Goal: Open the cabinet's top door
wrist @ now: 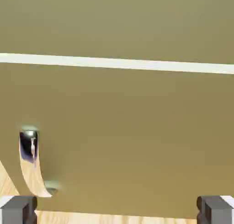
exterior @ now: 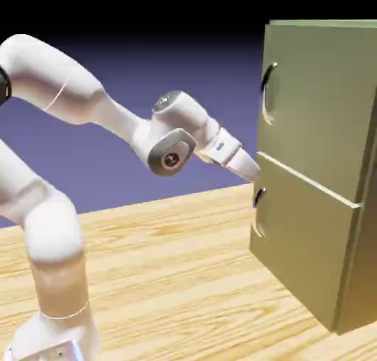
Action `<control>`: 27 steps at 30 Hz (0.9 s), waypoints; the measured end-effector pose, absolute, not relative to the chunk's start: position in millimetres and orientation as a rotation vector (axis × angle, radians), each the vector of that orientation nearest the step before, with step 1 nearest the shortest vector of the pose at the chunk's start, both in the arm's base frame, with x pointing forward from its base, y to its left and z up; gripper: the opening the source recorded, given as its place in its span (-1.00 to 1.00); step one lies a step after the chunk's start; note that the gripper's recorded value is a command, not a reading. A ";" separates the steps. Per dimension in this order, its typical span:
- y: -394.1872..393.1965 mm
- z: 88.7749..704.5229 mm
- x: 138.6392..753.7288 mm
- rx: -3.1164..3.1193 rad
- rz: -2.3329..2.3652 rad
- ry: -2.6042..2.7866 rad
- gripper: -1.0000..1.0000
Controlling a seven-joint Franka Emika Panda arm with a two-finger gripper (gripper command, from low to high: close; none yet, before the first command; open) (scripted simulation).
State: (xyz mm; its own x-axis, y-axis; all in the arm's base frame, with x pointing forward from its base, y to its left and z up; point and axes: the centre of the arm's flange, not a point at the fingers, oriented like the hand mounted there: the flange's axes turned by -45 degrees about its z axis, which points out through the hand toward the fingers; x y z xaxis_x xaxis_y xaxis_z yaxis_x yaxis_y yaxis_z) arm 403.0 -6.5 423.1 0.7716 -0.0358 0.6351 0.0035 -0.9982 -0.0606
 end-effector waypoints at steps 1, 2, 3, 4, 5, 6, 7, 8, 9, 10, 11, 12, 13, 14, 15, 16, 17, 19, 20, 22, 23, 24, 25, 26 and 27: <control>-10.3 409.2 407.1 -2.901 -0.976 0.065 0.00; -13.9 395.0 410.8 -2.900 -0.910 0.104 0.00; -17.3 380.6 413.8 -2.900 -0.846 0.142 0.00; -20.7 366.0 416.2 -2.901 -0.783 0.180 0.00; -24.0 351.4 418.1 -2.901 -0.721 0.218 0.00; -27.3 336.8 419.4 -2.902 -0.661 0.255 0.00; -30.7 322.2 420.1 -2.903 -0.602 0.293 0.00; -34.1 307.9 420.2 -2.905 -0.545 0.330 0.00; -37.6 293.8 419.7 -2.907 -0.491 0.368 0.00; -41.1 280.1 418.8 -2.909 -0.438 0.406 0.00; -45.3 266.8 417.4 -2.912 -0.388 0.445 0.00; -49.7 254.0 415.5 -2.915 -0.341 0.484 0.00; -54.1 241.7 413.3 -2.919 -0.296 0.523 0.00; -58.3 230.1 410.8 -2.923 -0.254 0.561 0.00; -62.6 219.1 408.0 -2.928 -0.215 0.598 0.00; -67.2 208.8 405.1 -2.933 -0.179 0.636 0.00; -72.3 199.3 402.0 -2.939 -0.147 0.675 0.00; -83.3 182.8 395.5 -2.952 -0.093 0.753 0.00; -89.2 175.9 392.4 -2.959 -0.072 0.792 0.00; -101.3 164.8 386.4 -2.976 -0.043 0.870 0.00; -107.6 160.7 383.7 -2.984 -0.034 0.908 0.00; -113.9 157.6 381.3 -2.993 -0.031 0.945 0.00; -120.2 155.4 379.3 -3.003 -0.032 0.982 0.00; -126.6 154.2 377.6 -3.013 -0.038 1.018 0.00; -132.8 154.1 376.4 -3.023 -0.050 1.053 0.00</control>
